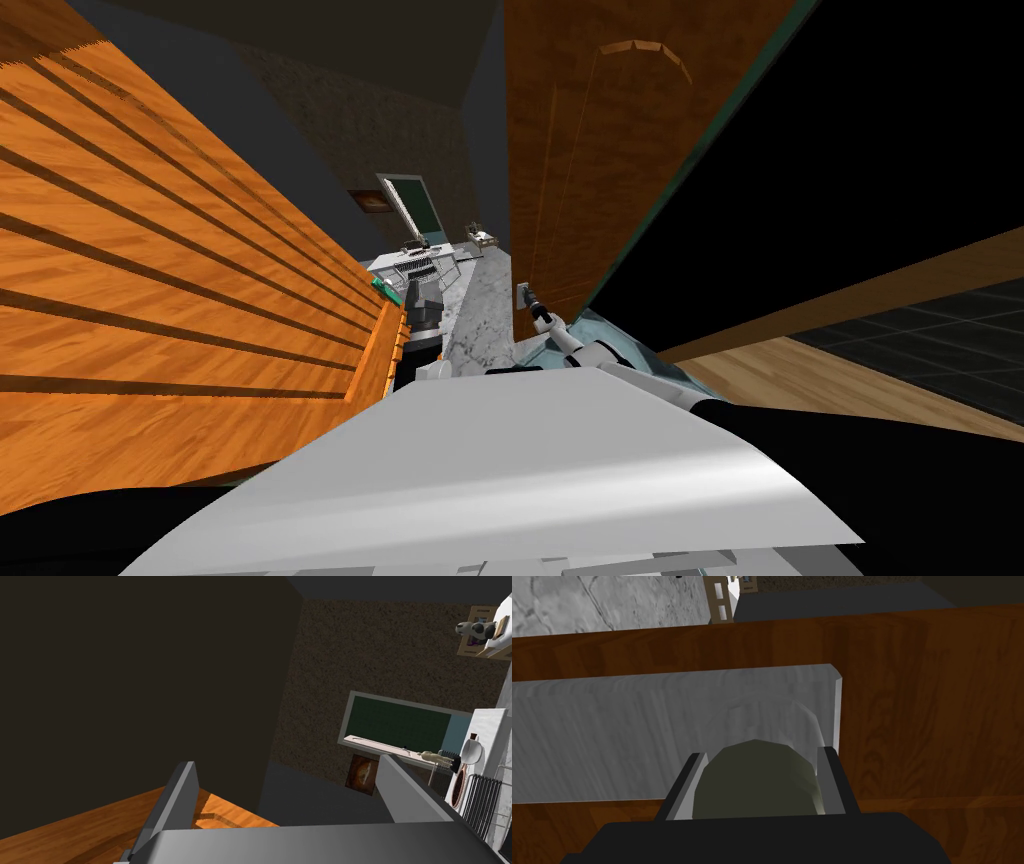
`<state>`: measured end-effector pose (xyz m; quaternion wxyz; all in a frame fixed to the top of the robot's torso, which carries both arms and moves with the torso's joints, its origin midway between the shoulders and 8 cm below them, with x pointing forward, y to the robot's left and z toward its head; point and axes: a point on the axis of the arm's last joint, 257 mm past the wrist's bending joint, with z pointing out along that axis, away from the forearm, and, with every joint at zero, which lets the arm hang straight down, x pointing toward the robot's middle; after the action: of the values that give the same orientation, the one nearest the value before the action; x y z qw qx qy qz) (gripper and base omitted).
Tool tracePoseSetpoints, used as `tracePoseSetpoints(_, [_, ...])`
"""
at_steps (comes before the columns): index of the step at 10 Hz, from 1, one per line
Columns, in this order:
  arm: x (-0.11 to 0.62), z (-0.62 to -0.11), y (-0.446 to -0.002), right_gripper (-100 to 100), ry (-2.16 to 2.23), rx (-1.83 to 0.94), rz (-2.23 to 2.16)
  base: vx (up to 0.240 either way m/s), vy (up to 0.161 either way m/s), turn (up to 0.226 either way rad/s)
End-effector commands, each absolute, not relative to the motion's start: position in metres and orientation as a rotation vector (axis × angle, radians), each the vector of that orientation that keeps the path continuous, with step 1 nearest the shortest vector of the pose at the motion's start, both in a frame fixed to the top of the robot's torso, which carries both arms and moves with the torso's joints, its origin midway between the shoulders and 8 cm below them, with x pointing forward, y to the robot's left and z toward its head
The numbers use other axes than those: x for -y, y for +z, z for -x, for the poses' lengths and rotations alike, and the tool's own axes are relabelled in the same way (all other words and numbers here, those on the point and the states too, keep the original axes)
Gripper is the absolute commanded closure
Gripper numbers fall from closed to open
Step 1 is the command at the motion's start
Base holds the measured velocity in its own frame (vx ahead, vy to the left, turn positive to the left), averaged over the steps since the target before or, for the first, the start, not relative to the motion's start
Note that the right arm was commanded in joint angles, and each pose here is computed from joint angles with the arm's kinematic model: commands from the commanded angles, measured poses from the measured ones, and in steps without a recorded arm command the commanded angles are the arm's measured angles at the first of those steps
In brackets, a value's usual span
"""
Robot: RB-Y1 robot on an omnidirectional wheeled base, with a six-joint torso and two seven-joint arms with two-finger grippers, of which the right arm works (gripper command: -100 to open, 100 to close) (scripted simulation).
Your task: Push the door open
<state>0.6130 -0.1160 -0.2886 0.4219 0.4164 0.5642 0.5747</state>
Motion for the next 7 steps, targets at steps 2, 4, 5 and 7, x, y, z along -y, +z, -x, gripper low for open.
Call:
tracePoseSetpoints(2, [0.126,-0.616,-0.294,100,1.42,-1.414,-1.049,0.009,-0.015,0.026])
tracePoseSetpoints(4, [0.14,-0.619,-0.294,100,1.398,-1.394,-1.066,0.094,0.112,-0.083])
tracePoseSetpoints(5, [0.145,-0.62,-0.294,100,1.391,-1.387,-1.072,0.072,0.109,-0.054])
tracePoseSetpoints(7, [0.158,-0.622,-0.295,100,1.37,-1.367,-1.089,0.124,0.133,-0.068])
